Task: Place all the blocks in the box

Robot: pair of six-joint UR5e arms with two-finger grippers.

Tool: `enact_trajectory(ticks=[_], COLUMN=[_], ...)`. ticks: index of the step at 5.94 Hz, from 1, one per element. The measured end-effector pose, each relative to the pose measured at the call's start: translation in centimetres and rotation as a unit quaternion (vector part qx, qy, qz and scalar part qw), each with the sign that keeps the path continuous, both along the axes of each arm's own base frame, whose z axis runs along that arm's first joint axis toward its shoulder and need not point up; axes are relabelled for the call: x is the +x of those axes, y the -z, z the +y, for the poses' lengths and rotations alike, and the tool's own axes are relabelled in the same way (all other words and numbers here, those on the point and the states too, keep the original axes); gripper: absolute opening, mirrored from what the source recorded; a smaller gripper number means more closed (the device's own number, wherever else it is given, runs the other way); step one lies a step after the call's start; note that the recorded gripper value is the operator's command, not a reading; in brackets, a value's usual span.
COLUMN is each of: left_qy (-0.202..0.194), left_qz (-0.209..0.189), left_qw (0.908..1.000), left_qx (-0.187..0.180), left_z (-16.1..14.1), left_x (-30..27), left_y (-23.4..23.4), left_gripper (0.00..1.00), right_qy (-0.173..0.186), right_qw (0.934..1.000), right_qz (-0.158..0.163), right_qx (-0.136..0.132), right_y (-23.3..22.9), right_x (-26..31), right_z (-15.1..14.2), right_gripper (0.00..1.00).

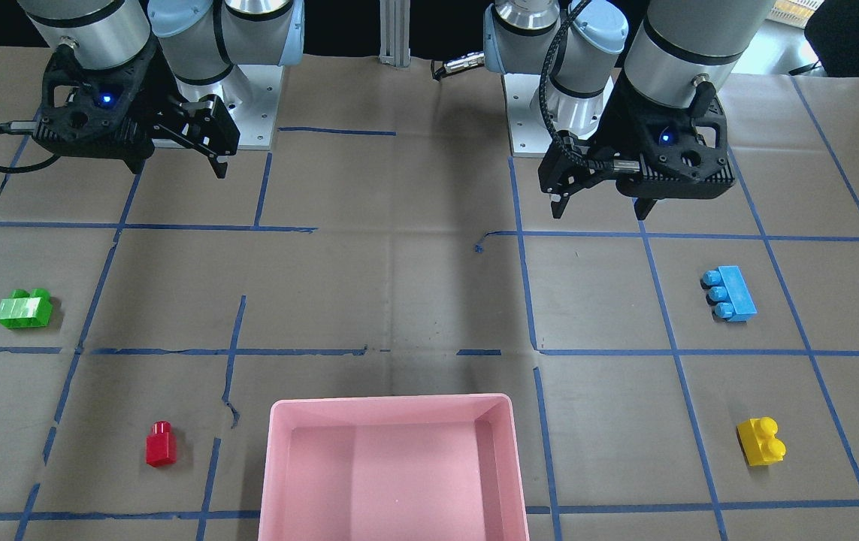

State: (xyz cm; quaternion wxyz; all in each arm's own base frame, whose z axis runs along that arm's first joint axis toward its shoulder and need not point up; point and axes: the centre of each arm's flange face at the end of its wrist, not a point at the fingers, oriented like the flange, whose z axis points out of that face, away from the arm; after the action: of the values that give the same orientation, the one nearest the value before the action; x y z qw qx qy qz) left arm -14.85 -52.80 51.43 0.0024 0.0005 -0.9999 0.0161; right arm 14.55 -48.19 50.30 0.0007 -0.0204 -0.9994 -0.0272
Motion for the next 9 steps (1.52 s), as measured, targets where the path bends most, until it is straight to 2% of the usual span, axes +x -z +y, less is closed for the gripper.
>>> enact_trajectory(ticks=[3, 6, 7, 9], left_qy=[-0.004, -0.030, -0.020, 0.023], left_qz=[0.001, 0.001, 0.003, 0.012], left_qw=[1.0000, 0.9994, 0.9993, 0.9985], left_qx=[-0.003, 0.019, 0.030, 0.047], left_z=[0.0, -2.0, -2.3, -1.7], left_x=[0.7, 8.0, 11.6, 19.0], left_y=[-0.4, 1.8, 3.1, 7.4], left_gripper=[1.00, 1.00, 1.00, 0.99], right_qy=[0.000, -0.002, -0.007, -0.030], right_qw=[1.0000, 1.0000, 1.0000, 0.9995], right_qz=[0.001, 0.002, 0.000, -0.007], right_qx=[0.003, -0.001, 0.000, 0.002], right_y=[0.1, 0.1, 0.4, 2.2], right_x=[0.0, -1.5, -4.7, -16.0], right_z=[0.1, -0.5, -1.7, -4.6], right_gripper=[1.00, 1.00, 1.00, 1.00])
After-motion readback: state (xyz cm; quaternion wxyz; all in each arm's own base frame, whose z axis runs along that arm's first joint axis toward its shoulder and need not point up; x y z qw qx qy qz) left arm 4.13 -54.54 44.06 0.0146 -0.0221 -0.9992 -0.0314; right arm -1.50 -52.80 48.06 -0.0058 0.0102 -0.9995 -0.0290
